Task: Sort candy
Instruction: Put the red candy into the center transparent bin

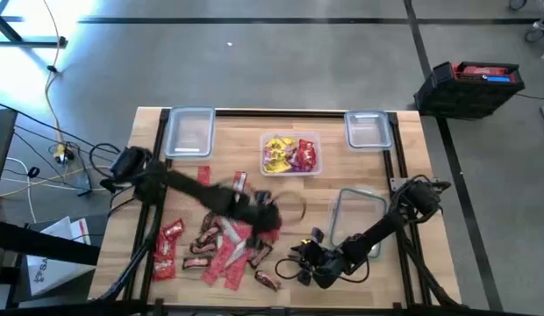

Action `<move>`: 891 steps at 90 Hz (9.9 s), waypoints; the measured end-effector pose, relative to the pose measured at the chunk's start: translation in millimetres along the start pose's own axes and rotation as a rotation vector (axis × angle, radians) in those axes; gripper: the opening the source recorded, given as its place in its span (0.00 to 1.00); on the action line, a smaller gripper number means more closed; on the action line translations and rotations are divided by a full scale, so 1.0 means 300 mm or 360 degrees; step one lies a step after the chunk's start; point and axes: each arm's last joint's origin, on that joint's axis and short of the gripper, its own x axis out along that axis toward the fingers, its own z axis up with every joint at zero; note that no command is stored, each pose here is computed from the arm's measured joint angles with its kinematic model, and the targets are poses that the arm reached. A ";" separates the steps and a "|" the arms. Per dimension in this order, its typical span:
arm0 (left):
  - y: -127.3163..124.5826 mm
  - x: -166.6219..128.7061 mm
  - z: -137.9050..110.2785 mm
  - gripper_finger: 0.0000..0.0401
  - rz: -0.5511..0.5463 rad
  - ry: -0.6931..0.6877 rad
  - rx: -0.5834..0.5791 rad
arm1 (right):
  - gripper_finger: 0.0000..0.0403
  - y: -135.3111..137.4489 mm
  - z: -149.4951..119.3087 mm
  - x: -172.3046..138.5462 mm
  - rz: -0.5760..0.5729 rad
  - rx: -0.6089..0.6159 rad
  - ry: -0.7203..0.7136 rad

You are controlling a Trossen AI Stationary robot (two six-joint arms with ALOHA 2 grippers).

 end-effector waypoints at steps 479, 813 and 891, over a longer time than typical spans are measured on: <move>-0.048 -0.323 -0.322 0.06 0.0226 -0.0364 -0.0490 | 0.23 -0.035 0.052 0.050 0.0004 -0.0049 -0.0005; -0.512 -0.472 -0.581 0.32 0.0345 0.1370 -0.1255 | 0.23 -0.085 0.151 0.131 0.0257 -0.0744 -0.0013; -0.438 -0.354 -0.798 0.49 0.0344 0.1558 -0.1183 | 0.53 -0.087 0.160 0.136 0.0342 -0.0638 0.0018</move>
